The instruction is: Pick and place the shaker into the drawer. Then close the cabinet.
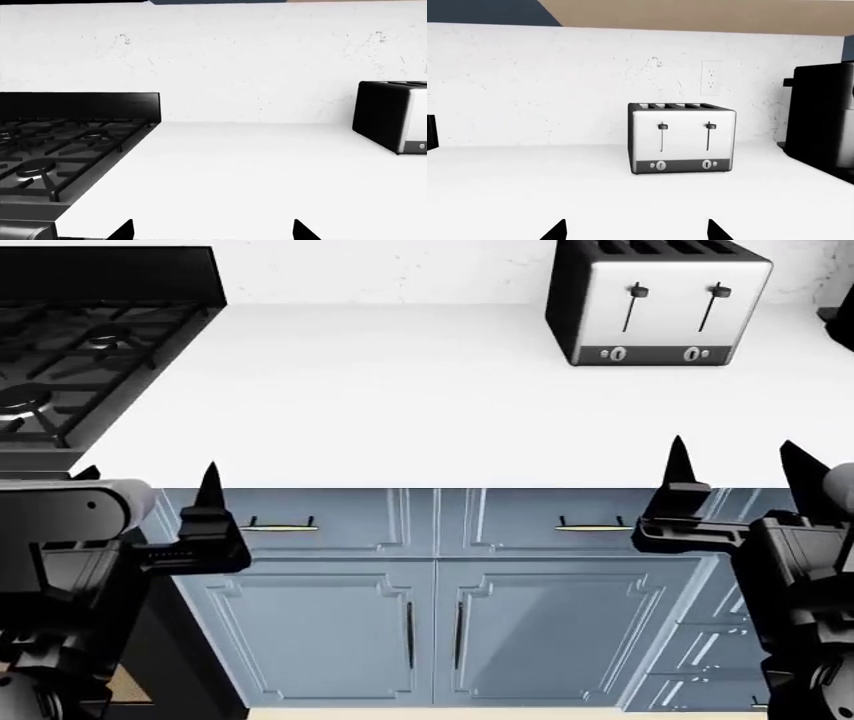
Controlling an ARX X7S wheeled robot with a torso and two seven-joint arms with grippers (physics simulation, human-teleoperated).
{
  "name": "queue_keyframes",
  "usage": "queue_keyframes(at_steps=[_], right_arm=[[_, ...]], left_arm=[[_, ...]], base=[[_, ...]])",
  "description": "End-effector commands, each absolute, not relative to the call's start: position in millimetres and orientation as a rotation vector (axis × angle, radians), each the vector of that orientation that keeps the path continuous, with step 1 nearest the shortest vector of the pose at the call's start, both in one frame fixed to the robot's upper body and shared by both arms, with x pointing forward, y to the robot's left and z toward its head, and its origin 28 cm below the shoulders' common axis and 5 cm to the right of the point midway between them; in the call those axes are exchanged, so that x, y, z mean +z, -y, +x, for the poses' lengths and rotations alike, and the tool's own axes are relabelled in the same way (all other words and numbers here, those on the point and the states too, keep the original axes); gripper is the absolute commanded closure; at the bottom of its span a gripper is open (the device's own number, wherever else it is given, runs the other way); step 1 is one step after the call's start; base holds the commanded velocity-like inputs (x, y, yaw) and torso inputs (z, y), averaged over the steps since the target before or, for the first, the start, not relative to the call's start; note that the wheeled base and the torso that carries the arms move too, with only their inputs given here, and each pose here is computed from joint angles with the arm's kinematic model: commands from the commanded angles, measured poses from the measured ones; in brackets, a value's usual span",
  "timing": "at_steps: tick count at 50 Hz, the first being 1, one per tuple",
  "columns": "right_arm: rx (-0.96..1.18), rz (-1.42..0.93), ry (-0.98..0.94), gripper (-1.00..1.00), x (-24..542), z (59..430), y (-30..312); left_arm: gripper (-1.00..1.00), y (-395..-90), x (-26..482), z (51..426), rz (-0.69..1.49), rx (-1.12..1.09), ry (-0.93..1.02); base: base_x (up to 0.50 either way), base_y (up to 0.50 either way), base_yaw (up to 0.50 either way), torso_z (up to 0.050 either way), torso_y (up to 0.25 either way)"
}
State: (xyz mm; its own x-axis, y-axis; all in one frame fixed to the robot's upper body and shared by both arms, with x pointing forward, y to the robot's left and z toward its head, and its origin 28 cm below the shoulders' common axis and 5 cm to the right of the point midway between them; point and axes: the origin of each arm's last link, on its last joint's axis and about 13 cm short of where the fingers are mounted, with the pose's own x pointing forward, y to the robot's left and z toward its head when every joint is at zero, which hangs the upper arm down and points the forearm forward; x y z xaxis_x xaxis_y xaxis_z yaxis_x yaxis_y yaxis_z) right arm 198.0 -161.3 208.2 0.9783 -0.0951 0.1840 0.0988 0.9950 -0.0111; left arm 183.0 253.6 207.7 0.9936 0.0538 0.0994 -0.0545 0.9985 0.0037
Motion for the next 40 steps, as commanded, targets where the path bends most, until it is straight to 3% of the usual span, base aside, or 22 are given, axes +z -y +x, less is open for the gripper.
queue_keyframes(at_steps=[1, 2, 3, 4, 5, 6, 9, 10, 11, 13, 28, 40], right_arm=[[-0.101, -0.017, 0.181, -1.0, 208, 198, 161], [-0.102, -0.017, 0.181, -1.0, 208, 198, 161], [-0.196, -0.066, 0.069, -1.0, 97, 176, 168], [-0.121, 0.007, 0.17, -1.0, 76, 243, 160], [-0.2, 0.072, 0.361, -1.0, 143, 254, 194], [-0.189, 0.086, 0.503, -1.0, 196, 255, 193], [-0.112, -0.006, 0.496, -1.0, 230, 204, 166], [-0.104, -0.019, 0.418, -1.0, 227, 196, 161], [-0.103, -0.008, 0.279, -1.0, 218, 196, 161], [-0.1, 0.003, 0.226, -1.0, 218, 194, 161], [-0.084, 0.003, 0.44, -1.0, 286, 185, 163], [-0.078, -0.011, 0.495, -1.0, 306, 180, 163]], left_arm=[[-1.0, -254, 206, 183, 0.0, 0.065, 0.084], [-1.0, -254, 205, 183, 0.002, 0.066, 0.08], [-1.0, -244, 106, 150, 0.034, 0.128, 0.029], [-1.0, -264, 75, 243, -0.018, 0.043, 0.17], [-1.0, -285, 135, 256, -0.036, 0.143, 0.335], [-1.0, -285, 191, 260, -0.076, 0.144, 0.491], [-1.0, -264, 228, 205, -0.088, 0.095, 0.491], [-1.0, -254, 233, 185, -0.046, 0.073, 0.481], [-1.0, -254, 224, 185, -0.037, 0.071, 0.339], [-1.0, -253, 214, 183, 0.018, 0.069, 0.12], [-1.0, -247, 274, 173, 0.146, 0.046, 0.301], [-1.0, -245, 299, 168, 0.194, 0.052, 0.37]], base=[[0.0, 0.0, 0.0, 0.0, 0.0], [0.0, 0.0, 0.0, 0.0, 0.0], [0.0, 0.0, 0.0, 0.0, 0.0], [0.0, 0.0, 0.0, 0.0, 0.0], [0.0, 0.0, 0.0, 0.0, 0.0], [0.0, 0.0, 0.0, 0.0, 0.0], [0.0, 0.0, 0.0, 0.0, 0.0], [0.0, 0.0, 0.0, 0.0, 0.0], [0.0, 0.0, 0.0, 0.0, 0.0], [0.0, 0.0, 0.0, 0.0, 0.0], [0.0, 0.0, 0.0, 0.0, 0.0], [0.0, 0.0, 0.0, 0.0, 0.0]])
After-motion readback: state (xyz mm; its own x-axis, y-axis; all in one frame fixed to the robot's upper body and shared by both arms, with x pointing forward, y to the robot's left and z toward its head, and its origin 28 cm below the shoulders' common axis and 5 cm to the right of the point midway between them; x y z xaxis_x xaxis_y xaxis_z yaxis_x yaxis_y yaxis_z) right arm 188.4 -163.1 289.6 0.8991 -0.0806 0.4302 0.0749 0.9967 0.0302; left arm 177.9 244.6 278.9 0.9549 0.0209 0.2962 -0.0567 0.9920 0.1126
